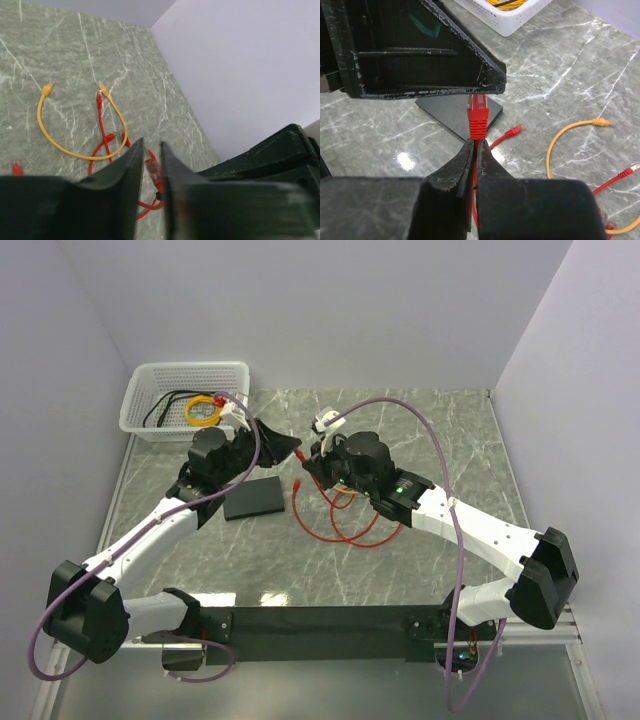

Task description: Insert the plug into the switch port

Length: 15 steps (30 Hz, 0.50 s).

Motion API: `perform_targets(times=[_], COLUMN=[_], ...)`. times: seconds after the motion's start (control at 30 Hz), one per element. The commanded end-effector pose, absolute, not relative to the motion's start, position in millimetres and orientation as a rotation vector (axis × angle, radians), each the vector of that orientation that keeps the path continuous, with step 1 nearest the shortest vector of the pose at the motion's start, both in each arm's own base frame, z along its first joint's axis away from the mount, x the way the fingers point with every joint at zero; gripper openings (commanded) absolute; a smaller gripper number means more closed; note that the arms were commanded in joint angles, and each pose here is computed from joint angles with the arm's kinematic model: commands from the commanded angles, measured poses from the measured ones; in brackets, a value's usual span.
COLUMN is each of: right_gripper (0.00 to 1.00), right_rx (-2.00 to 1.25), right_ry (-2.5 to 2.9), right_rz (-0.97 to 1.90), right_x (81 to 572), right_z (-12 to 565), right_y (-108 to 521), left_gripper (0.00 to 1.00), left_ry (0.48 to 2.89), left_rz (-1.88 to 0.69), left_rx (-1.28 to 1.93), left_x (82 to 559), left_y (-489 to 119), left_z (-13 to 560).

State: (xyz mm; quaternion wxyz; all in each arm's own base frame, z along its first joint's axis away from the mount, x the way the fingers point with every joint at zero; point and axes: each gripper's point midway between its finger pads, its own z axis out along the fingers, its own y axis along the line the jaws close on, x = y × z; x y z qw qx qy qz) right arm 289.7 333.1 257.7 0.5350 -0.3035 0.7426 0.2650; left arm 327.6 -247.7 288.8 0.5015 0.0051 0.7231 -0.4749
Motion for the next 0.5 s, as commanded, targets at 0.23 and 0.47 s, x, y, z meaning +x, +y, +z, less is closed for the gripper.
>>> perform_targets(times=[0.23, 0.47], right_gripper=[0.00, 0.37], right_rx=[-0.625, -0.560], right_ry=[1.663, 1.662], right_rz=[0.688, 0.732], right_x=[293.9, 295.4], right_z=[300.0, 313.2], right_y=[338.2, 331.9], left_gripper=[0.00, 0.01], left_ry=[1.707, 1.702], left_rz=[-1.120, -1.105], left_rx=[0.022, 0.013], left_x=[331.4, 329.0], left_y=[-247.2, -243.5], left_z=[302.1, 303.1])
